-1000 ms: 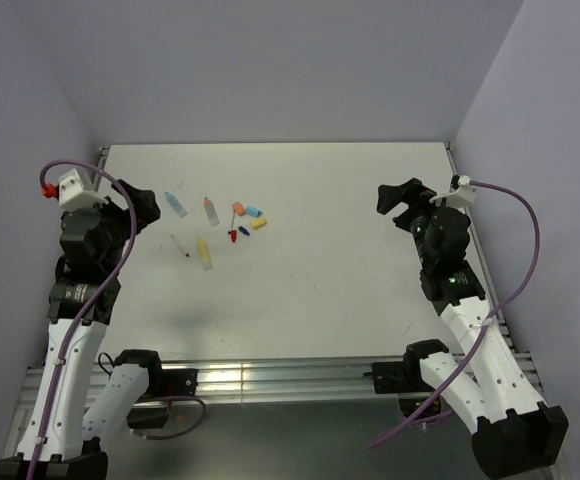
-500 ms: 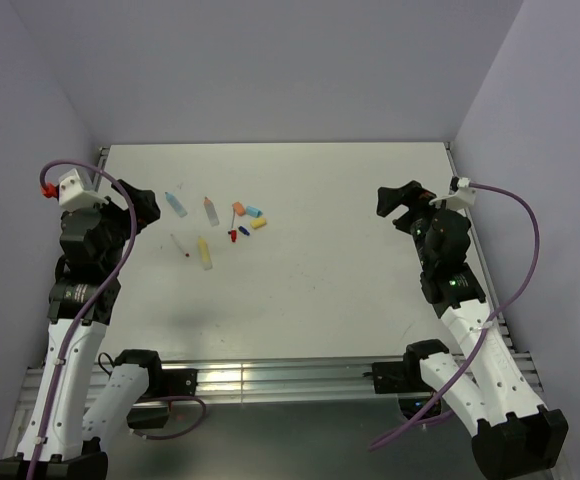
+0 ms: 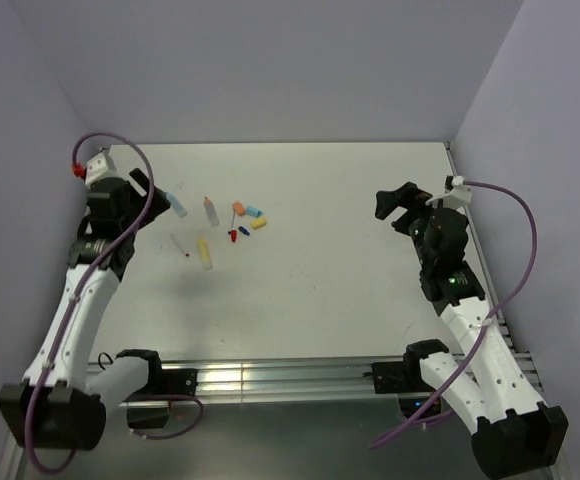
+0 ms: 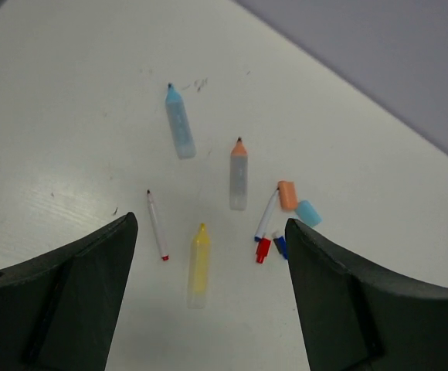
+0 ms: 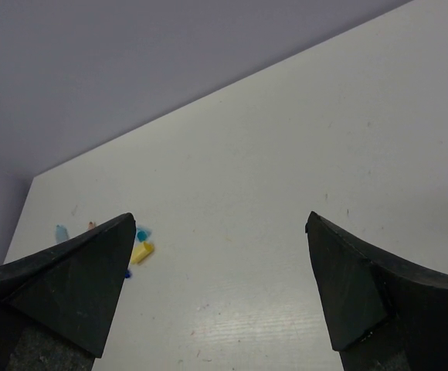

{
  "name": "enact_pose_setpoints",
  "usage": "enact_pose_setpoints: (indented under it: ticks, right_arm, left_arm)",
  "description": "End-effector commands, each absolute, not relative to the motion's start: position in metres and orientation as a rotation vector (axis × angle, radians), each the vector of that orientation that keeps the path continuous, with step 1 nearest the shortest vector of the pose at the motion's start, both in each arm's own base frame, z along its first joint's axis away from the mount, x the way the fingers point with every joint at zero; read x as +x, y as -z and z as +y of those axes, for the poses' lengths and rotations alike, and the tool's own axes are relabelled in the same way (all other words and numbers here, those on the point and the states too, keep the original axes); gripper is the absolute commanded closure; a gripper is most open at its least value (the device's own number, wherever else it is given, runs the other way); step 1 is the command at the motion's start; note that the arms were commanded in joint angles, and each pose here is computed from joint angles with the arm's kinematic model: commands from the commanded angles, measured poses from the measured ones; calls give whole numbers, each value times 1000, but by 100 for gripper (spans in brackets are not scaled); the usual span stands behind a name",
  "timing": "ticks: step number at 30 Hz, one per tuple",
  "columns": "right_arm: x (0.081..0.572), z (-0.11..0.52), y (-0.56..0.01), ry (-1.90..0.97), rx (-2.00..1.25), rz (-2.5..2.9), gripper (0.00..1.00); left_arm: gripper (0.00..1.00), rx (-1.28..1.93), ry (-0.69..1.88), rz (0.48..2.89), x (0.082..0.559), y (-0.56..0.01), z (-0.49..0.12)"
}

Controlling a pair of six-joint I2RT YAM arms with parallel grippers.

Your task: Insert the pens into the pen caps

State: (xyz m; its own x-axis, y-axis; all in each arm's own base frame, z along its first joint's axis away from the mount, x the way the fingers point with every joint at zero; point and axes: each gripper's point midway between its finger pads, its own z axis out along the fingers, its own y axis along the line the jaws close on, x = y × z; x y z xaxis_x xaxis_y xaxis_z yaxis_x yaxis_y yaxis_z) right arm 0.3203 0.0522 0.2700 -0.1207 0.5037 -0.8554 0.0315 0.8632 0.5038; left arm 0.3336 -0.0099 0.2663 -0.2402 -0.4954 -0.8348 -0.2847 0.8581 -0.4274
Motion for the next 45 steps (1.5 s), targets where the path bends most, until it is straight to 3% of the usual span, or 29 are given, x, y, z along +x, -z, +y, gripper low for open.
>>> enact_pose_setpoints:
  ticks: [1,8,9,18,39,45]
  right_arm:
    - [323,53,-288,-417,391,1645,1]
    - [328,60,-279,-439,379,1702,3]
    - [328,61,-281,-441,376,1702,4]
    - [328,60,-275,-423,385,1754,4]
    - [332,64,-268,-432,376,1791,5]
    - [331,64,-268,-432,376,1797,5]
  left_arm:
    - [18,-710,166,1895,363,-257,-2]
    - [26,-881,-49,2007,430,-208,19]
    - [27,-905,-78,2066,442,-179,17]
    - [28,-925,-209,2220,516,-106,18]
    - [39,-971,-246,2329,528,-31,14]
    - [52,-988,-273,2335,523,-23,17]
